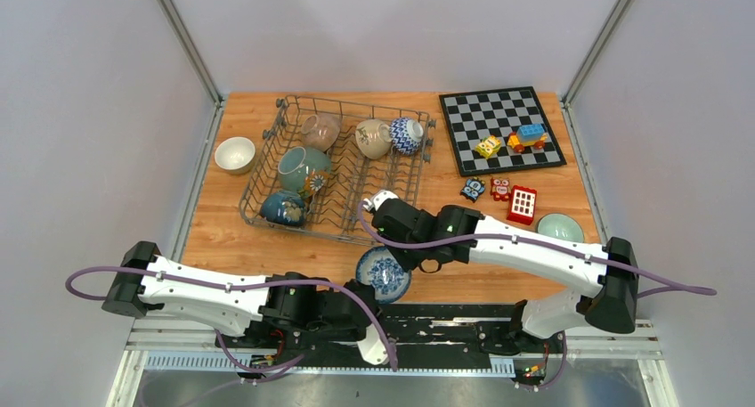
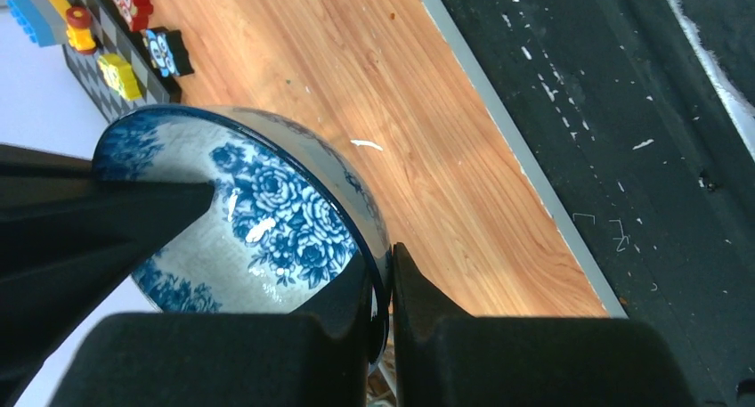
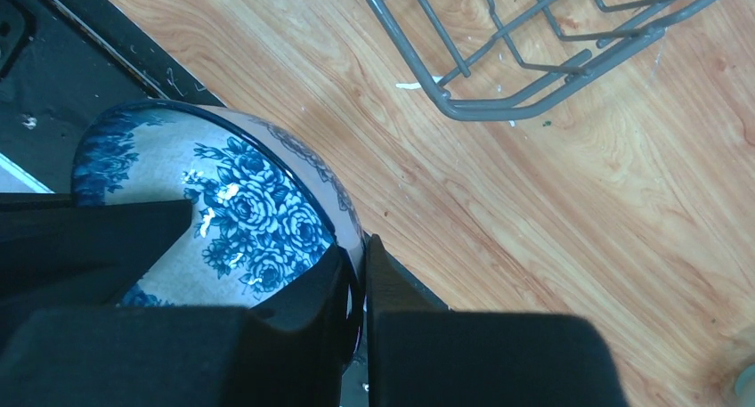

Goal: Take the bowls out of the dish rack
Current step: Place the bowl at the center of the board.

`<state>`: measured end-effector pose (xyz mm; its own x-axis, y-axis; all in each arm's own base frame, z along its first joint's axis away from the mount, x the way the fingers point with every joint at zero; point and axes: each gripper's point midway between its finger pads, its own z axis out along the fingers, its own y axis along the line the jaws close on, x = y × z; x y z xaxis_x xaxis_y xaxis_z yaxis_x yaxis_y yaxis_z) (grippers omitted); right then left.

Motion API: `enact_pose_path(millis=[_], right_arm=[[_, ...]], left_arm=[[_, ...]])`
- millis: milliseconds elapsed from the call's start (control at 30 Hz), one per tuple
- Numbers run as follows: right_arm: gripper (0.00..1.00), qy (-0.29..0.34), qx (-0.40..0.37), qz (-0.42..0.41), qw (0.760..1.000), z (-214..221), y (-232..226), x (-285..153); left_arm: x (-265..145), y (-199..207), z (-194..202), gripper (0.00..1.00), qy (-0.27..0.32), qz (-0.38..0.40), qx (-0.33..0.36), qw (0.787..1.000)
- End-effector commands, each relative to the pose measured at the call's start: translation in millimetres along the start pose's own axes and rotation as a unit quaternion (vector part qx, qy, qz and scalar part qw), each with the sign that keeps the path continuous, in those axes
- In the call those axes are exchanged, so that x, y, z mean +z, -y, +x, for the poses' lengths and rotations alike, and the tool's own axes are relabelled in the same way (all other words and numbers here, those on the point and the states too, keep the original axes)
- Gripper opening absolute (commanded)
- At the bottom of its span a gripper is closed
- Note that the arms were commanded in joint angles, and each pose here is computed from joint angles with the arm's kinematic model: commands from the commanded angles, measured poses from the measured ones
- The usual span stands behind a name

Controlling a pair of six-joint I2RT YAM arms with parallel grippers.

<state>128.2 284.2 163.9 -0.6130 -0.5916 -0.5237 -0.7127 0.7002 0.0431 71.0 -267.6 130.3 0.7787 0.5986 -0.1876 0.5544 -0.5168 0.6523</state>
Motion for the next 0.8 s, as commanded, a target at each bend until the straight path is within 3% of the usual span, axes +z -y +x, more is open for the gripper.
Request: enact_pose_path(millis=[0,67,100,167,233,300,333,600,767], right_arm=[[0.04,-0.010,-0.002,0.020,1.000,9.5,5.6,1.7],[0.04,-0.003,0.002,0.023,1.000,7.8,6.9,-1.2],[0.04,0.001,0.005,0.026,1.000,7.0,8.7,-3.0],[0.04,0.010,0.011,0.035,0.999,4.8,13.2,-9.3],[0.04,0.022,0.019,0.057,0.998,2.9,23.0,-17.8],[0.03,0.038,0.029,0.076,0.996,0.7,32.7,-27.7],[0.03,0.049,0.037,0.086,0.994,-0.8,38.4,-33.9],[0.04,0.105,0.134,0.186,0.968,16.8,117.8,-77.2],[0.04,0.116,0.256,0.219,0.934,60.8,162.9,-78.0]], left_arm=[[-11.1,-25.8,-14.8,0.00,0.026,-0.050,-0.032,0.998],[-11.5,-27.2,-14.1,0.03,0.023,-0.054,-0.040,0.997],[-11.4,-28.5,-12.9,0.11,0.020,-0.060,-0.048,0.997],[-12.7,-35.9,-7.7,0.40,0.003,-0.083,-0.072,0.994],[-14.8,-42.2,-0.3,0.61,-0.020,-0.106,-0.094,0.990],[-17.7,-47.2,5.4,0.95,-0.033,-0.129,-0.115,0.984],[-18.3,-47.9,6.9,0.99,-0.034,-0.136,-0.125,0.982],[-31.4,-59.1,23.5,1.00,-0.036,-0.224,-0.246,0.942],[-39.1,-71.9,47.0,1.00,-0.093,-0.326,-0.334,0.880]])
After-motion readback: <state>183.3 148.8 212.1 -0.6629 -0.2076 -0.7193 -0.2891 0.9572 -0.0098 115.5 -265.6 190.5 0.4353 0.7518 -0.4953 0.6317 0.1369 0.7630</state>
